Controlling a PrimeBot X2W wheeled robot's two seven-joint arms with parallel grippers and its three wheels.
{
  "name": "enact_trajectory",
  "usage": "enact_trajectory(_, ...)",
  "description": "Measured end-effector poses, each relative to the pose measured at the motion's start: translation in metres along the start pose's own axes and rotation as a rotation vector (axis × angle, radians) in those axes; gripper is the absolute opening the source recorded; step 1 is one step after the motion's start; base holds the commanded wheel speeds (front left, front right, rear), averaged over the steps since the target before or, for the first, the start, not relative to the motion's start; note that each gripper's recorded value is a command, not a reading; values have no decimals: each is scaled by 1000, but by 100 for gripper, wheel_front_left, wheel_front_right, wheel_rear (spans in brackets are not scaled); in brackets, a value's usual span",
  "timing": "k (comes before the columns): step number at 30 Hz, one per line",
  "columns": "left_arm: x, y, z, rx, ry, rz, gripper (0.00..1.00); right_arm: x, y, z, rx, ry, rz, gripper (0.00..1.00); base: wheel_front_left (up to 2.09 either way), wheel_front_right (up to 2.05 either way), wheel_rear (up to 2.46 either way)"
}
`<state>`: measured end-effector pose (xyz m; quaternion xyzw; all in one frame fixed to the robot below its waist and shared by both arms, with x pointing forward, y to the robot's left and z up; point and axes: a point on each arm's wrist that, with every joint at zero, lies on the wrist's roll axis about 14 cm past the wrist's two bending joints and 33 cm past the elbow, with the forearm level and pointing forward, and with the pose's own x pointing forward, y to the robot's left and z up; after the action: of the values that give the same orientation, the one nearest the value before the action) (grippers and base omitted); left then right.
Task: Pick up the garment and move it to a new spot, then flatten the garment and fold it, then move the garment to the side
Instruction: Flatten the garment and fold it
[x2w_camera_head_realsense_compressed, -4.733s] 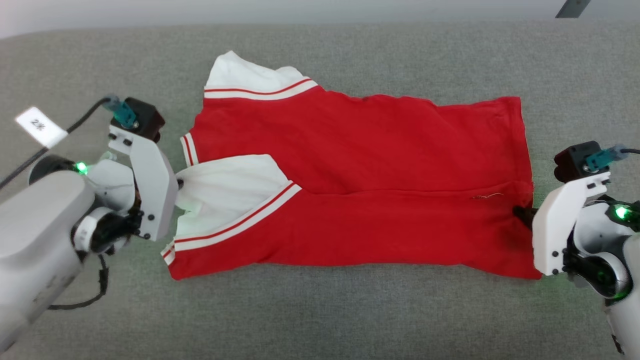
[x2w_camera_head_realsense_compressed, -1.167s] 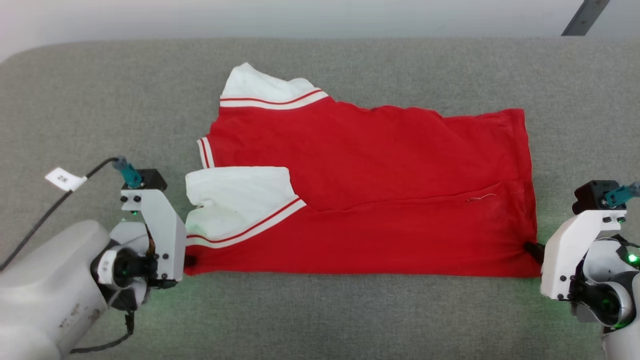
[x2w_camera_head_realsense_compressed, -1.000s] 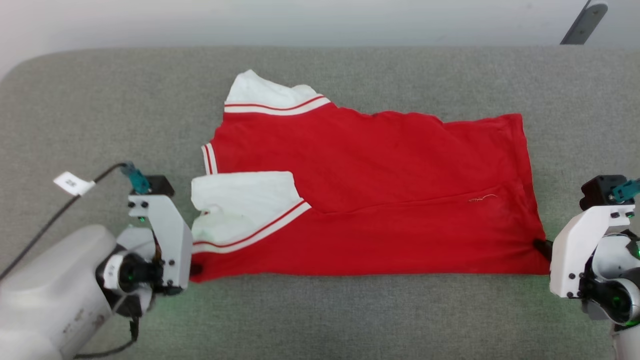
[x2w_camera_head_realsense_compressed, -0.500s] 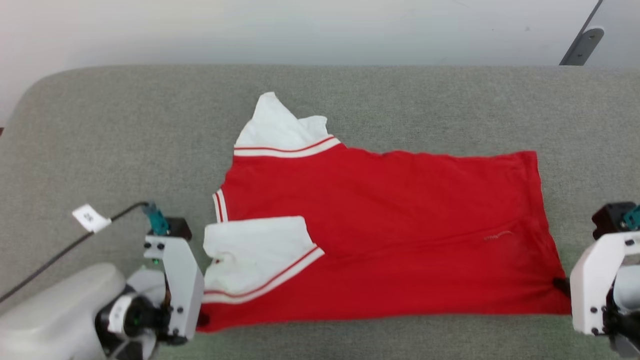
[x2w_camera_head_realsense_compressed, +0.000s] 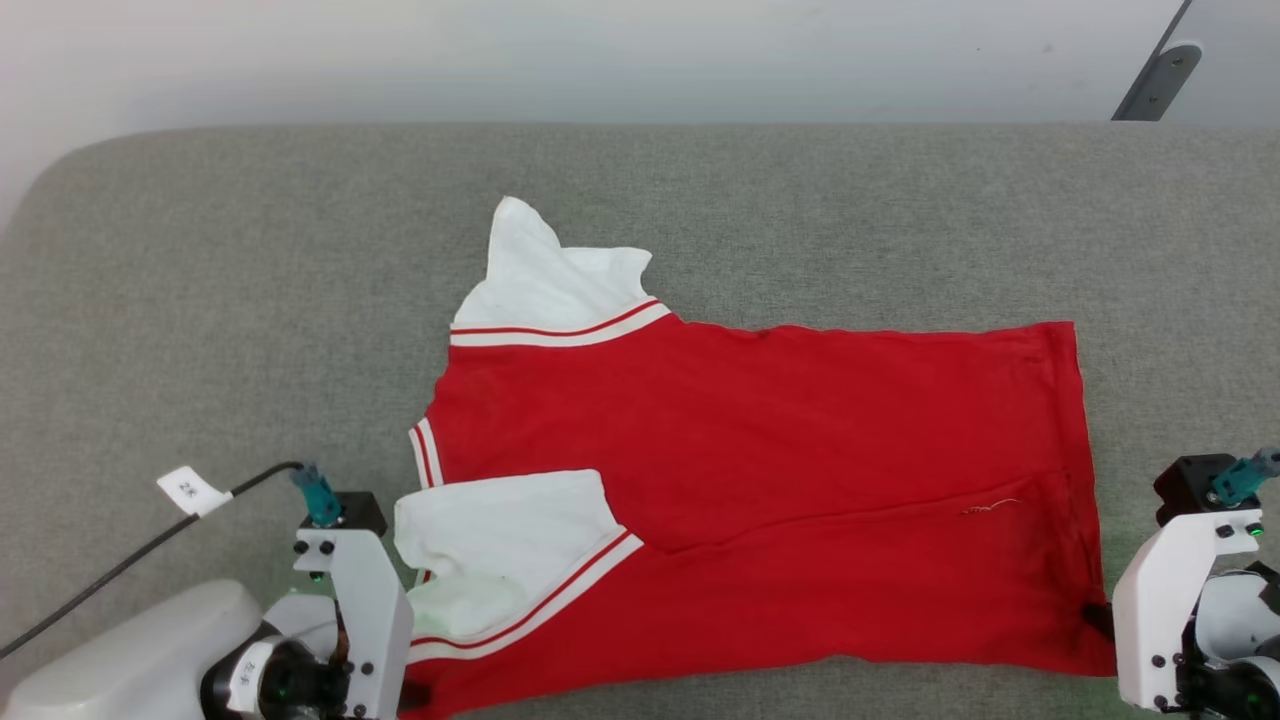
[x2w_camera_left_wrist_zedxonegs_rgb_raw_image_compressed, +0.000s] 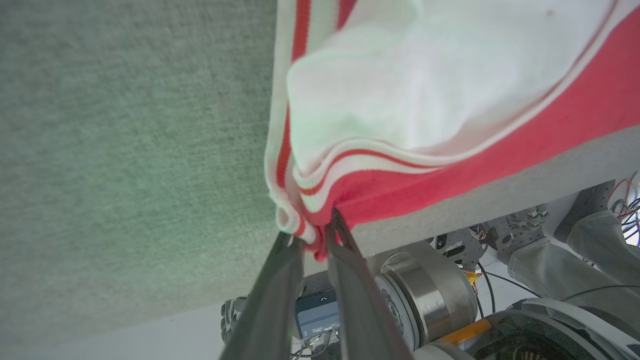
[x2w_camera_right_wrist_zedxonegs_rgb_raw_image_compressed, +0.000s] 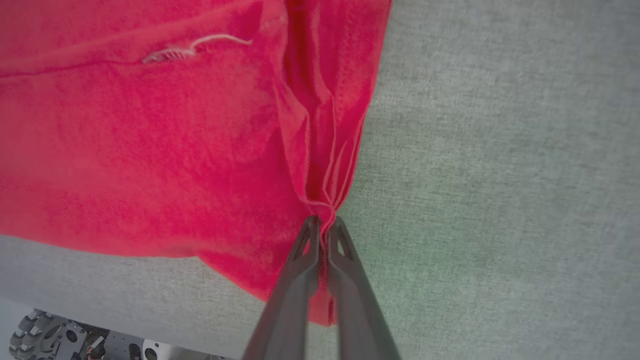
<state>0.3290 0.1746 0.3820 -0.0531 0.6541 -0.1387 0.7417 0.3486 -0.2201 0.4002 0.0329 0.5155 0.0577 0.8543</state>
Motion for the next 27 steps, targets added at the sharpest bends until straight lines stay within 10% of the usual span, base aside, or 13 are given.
enact_trajectory(3, -2, 0, 2, 7, 0, 0, 95, 0, 0, 1, -7, -11, 2, 67, 0, 0, 0)
enact_trajectory(4, -4, 0, 7, 12, -10, 1, 100, -1, -2, 3, -9, -19, -4, 100, 0, 0, 0)
enact_trajectory(14, -47, -4, 74, 81, -191, 31, 100, -21, -15, 35, 21, -190, -35, 100, 0, 0, 0)
enact_trajectory(27, -93, -26, 215, 274, -604, 47, 100, -88, -26, 124, 22, -838, -149, 100, 0, 0, 0)
